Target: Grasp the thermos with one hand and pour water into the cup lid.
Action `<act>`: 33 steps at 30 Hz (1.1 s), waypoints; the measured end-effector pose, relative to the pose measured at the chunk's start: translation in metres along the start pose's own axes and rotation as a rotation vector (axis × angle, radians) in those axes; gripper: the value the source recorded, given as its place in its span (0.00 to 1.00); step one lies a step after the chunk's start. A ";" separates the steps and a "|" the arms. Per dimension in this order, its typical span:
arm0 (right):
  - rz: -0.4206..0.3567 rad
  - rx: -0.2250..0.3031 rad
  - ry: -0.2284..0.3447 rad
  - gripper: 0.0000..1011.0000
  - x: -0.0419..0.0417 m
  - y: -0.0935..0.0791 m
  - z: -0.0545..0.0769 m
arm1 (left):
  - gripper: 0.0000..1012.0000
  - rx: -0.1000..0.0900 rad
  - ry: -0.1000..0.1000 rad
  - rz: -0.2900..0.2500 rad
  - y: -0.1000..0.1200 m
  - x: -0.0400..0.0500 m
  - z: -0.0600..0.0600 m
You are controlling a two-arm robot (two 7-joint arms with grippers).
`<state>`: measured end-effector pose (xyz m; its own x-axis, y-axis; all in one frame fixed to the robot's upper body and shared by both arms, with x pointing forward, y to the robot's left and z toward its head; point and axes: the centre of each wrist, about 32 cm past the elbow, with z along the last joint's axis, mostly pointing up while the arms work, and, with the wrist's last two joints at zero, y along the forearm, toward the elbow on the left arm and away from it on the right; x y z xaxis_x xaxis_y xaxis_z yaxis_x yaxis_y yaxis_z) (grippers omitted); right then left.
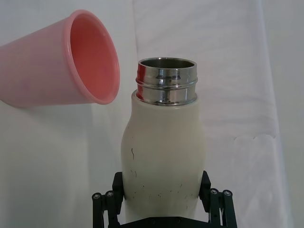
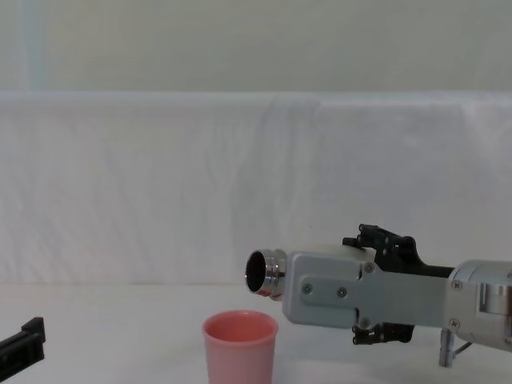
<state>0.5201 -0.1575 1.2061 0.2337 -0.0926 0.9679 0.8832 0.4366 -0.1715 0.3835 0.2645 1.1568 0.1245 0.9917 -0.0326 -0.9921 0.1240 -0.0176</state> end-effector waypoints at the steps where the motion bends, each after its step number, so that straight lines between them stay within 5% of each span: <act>1: 0.000 0.000 -0.001 0.94 0.0001 0.000 0.000 | 0.99 0.000 0.000 0.000 0.000 0.0000 0.000; 33: 0.018 -0.009 -0.047 0.94 0.0008 0.000 0.004 | 0.99 0.000 0.000 0.000 0.000 0.0000 0.000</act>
<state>0.5188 -0.1541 1.2075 0.2301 -0.0424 0.9723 0.8829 0.4293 -0.1902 0.3835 0.2645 1.1568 0.1245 0.9917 -0.0326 -0.9921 0.1240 -0.0176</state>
